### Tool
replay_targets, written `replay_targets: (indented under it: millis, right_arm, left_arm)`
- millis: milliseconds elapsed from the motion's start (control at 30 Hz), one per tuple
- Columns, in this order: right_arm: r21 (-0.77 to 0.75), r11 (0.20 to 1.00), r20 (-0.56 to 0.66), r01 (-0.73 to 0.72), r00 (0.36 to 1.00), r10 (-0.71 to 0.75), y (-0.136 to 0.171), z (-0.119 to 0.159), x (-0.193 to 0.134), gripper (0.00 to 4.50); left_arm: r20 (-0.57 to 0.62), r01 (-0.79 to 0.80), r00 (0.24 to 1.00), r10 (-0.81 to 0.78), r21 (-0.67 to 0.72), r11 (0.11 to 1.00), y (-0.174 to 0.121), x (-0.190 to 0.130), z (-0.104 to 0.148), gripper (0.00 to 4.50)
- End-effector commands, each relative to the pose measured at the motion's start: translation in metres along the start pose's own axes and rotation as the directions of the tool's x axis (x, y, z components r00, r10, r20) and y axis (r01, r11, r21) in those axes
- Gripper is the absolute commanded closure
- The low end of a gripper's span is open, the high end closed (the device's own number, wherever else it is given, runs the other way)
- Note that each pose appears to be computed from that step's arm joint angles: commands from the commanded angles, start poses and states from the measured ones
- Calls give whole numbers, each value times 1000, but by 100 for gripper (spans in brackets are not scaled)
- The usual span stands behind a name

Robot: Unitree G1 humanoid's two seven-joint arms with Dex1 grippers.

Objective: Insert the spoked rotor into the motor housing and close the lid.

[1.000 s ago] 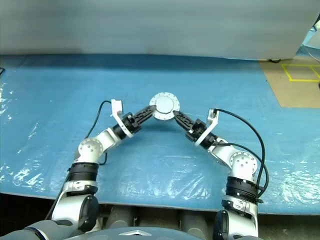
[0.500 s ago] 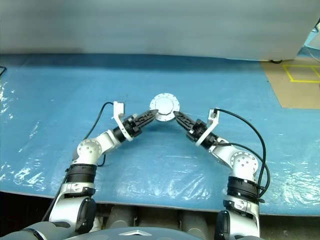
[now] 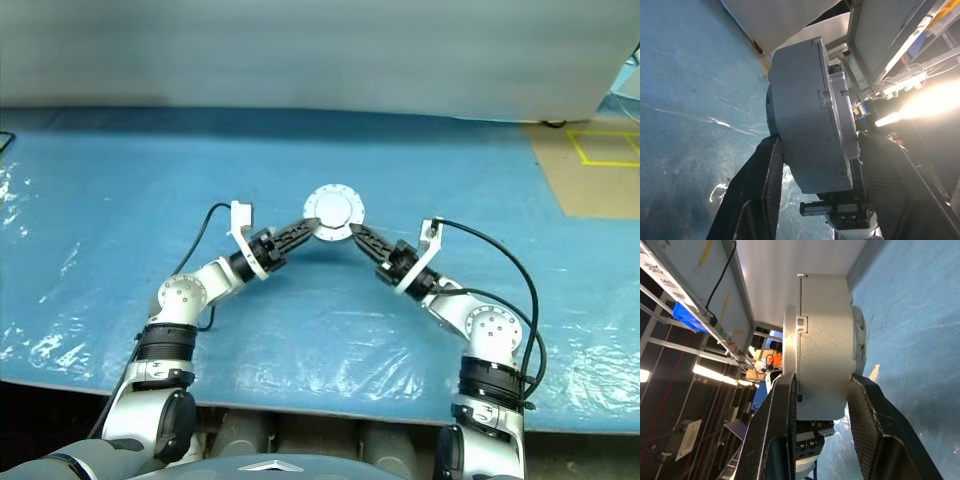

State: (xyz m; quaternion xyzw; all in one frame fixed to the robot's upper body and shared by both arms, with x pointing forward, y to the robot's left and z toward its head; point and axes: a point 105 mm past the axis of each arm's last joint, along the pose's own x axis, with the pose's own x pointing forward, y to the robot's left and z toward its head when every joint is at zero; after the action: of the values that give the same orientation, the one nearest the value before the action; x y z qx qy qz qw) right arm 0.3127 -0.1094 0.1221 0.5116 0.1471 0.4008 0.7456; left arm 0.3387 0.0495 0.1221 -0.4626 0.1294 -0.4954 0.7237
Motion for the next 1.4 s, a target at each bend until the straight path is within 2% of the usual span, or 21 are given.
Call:
replay_targets:
  millis: [33, 233, 367, 467, 500, 633, 733, 933, 1067, 1267, 1400]
  right_arm:
    - [3, 978, -101, -210, 973, 209, 42, -20, 15, 336]
    - [2, 977, -99, -214, 972, 213, 42, -19, 15, 336]
    - [-2, 976, -97, -216, 972, 215, 42, -18, 16, 336]
    - [-2, 972, -92, -235, 968, 234, 46, -16, 16, 336]
    - [0, 969, -91, -246, 965, 245, 48, -16, 16, 336]
    - [11, 958, -107, -286, 952, 286, 55, -18, 13, 336]
    - [19, 951, -114, -308, 944, 308, 59, -19, 12, 336]
    - [28, 940, -107, -339, 934, 340, 65, -17, 11, 336]
    - [40, 930, -89, -364, 926, 366, 69, -15, 12, 336]
    - [33, 942, -111, -334, 935, 336, 64, -18, 11, 336]
    - [31, 945, -106, -325, 939, 327, 62, -18, 11, 336]
  left_arm:
    - [-74, 62, 995, -61, 12, 998, -15, 19, -13, 220]
    - [-96, 70, 993, -69, 7, 998, -15, 16, -18, 220]
    - [-96, 66, 993, -65, 9, 998, -15, 15, -18, 117]
    - [-103, 49, 994, -47, 21, 999, -12, 16, -19, 14]
    - [-99, 22, 995, -18, 34, 999, -8, 17, -19, 4]
    - [-61, 27, 998, -26, 12, 1000, -8, 19, -12, 4]
    - [-81, 31, 996, -29, 30, 999, -10, 20, -13, 4]
    - [-57, -23, 998, 25, 43, 999, 3, 11, -9, 4]
    - [-1, -70, 998, 71, 50, 996, 14, 8, -2, 4]
    - [29, 21, 999, -21, 6, 1000, -2, 13, 2, 4]
    - [45, 68, 997, -67, -24, 997, -10, 16, 5, 89]
